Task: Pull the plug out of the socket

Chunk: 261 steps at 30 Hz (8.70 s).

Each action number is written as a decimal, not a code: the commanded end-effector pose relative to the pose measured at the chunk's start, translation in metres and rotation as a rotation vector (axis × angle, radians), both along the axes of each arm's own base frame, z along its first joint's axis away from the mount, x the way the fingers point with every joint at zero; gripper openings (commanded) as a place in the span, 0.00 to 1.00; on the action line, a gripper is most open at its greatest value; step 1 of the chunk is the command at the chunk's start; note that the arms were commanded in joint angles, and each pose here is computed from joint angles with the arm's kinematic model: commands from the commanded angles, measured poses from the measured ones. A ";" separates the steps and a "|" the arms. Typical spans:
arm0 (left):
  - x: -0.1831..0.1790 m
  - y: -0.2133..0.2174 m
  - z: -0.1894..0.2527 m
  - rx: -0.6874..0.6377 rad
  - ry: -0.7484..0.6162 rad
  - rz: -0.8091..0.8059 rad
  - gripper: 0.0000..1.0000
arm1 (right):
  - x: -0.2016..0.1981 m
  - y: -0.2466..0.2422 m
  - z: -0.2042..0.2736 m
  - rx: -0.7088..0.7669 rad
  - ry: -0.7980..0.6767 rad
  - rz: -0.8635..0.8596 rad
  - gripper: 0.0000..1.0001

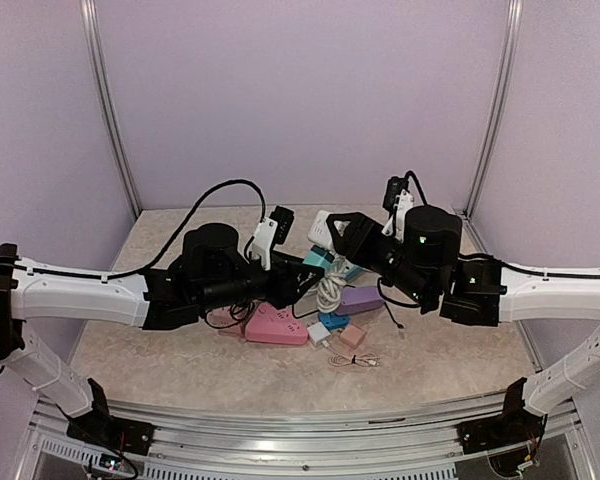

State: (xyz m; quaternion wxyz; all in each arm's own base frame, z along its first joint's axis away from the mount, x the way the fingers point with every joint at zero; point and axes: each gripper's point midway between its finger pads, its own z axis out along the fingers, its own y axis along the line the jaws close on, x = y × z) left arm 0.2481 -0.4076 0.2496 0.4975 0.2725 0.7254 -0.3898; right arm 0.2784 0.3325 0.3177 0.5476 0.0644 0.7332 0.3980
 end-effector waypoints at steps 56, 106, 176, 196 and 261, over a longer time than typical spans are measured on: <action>0.009 0.018 0.010 -0.058 0.031 -0.011 0.00 | 0.022 -0.055 0.015 -0.110 -0.038 -0.284 0.00; 0.049 0.083 -0.107 0.302 0.368 0.203 0.00 | 0.035 -0.087 0.018 -0.195 -0.069 -0.284 0.00; -0.059 0.043 0.080 -0.306 0.250 -0.500 0.84 | -0.076 0.048 0.077 0.124 -0.428 0.762 0.00; -0.058 0.027 0.084 -0.337 0.279 -0.551 0.67 | -0.074 0.054 0.075 0.153 -0.424 0.786 0.00; -0.097 0.081 0.109 -0.278 0.305 -0.894 0.00 | -0.097 0.044 0.001 -0.188 -0.448 0.793 0.78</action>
